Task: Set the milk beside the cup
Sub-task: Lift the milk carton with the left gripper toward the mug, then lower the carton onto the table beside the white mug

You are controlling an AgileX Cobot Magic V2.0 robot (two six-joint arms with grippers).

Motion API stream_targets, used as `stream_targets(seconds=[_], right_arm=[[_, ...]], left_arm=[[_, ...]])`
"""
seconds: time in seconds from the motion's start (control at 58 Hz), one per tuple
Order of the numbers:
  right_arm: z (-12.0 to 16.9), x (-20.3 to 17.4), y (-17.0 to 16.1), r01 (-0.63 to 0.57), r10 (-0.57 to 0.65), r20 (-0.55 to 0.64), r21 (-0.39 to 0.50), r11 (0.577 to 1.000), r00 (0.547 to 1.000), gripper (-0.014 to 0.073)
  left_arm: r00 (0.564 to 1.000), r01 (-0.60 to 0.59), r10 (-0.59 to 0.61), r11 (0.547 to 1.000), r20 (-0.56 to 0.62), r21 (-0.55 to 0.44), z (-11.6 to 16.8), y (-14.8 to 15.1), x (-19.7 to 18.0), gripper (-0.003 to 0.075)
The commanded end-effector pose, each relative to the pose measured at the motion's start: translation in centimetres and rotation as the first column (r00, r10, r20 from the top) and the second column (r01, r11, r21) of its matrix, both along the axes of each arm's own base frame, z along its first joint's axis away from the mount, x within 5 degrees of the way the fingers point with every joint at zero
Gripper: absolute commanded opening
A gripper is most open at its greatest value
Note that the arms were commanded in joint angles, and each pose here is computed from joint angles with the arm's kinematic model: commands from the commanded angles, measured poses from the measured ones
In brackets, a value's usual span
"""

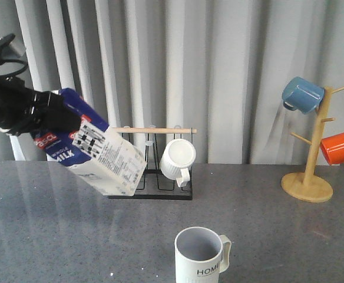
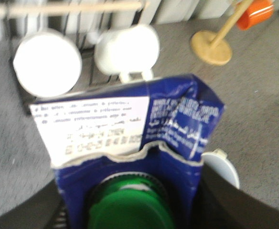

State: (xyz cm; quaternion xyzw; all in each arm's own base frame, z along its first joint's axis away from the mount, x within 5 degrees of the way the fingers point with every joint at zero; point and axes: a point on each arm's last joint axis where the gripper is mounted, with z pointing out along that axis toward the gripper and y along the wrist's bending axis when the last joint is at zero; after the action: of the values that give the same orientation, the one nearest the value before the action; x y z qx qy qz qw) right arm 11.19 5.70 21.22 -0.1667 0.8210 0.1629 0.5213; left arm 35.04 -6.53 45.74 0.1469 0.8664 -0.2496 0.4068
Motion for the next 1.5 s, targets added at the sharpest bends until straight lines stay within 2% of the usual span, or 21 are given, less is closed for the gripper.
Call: stream_targets(seconds=[0.0, 0.155, 0.328, 0.621, 0.742, 0.897, 0.914, 1.07, 1.19, 1.484], right_arm=[[1.2, 0.3, 0.2, -0.013, 0.012, 0.035, 0.019, 1.000, 0.999, -0.0008], [1.2, 0.3, 0.2, -0.013, 0.012, 0.035, 0.019, 1.000, 0.999, -0.0008], [1.2, 0.3, 0.3, -0.014, 0.013, 0.034, 0.020, 1.000, 0.999, -0.0008], [1.2, 0.2, 0.3, -0.022, 0.022, 0.033, 0.023, 0.999, 0.999, -0.0008], [1.2, 0.2, 0.4, -0.032, 0.031, 0.032, 0.027, 0.999, 0.999, -0.0008], [1.2, 0.2, 0.4, -0.034, 0.034, 0.031, 0.027, 0.999, 0.999, -0.0008], [1.2, 0.2, 0.4, -0.033, 0.032, 0.031, 0.027, 0.999, 0.999, -0.0008], [1.2, 0.2, 0.4, -0.033, 0.032, 0.031, 0.027, 0.999, 0.999, -0.0008], [1.2, 0.2, 0.4, -0.033, 0.032, 0.031, 0.027, 0.999, 0.999, -0.0008], [1.2, 0.2, 0.4, -0.033, 0.032, 0.031, 0.027, 0.999, 0.999, -0.0008]], left_arm=[[0.990, 0.035, -0.028, 0.998, 0.141, -0.048, 3.8, -1.9, -1.7, -0.0008], [0.994, 0.039, -0.042, 0.999, 0.097, 0.025, 3.0, -4.3, -1.0, -0.0008], [0.999, 0.047, -0.048, 0.996, 0.012, 0.079, 0.5, -6.1, 0.4, -0.0008], [0.983, 0.118, -0.096, 0.984, -0.157, 0.136, -3.6, -8.1, 2.2, -0.0008], [0.968, 0.113, -0.073, 0.981, -0.239, 0.161, -5.5, -8.2, 3.0, -0.0008], [0.963, 0.105, -0.056, 0.979, -0.264, 0.177, -6.5, -8.3, 3.7, -0.0008], [0.958, 0.110, -0.057, 0.978, -0.282, 0.178, -7.3, -8.5, 4.2, 0.0015], [0.958, 0.110, -0.057, 0.978, -0.282, 0.178, -7.3, -8.5, 4.2, 0.0063], [0.958, 0.110, -0.057, 0.978, -0.282, 0.178, -7.3, -8.5, 4.2, 0.0130], [0.955, 0.118, -0.072, 0.982, -0.288, 0.148, -7.2, -8.7, 4.1, 0.0366]])
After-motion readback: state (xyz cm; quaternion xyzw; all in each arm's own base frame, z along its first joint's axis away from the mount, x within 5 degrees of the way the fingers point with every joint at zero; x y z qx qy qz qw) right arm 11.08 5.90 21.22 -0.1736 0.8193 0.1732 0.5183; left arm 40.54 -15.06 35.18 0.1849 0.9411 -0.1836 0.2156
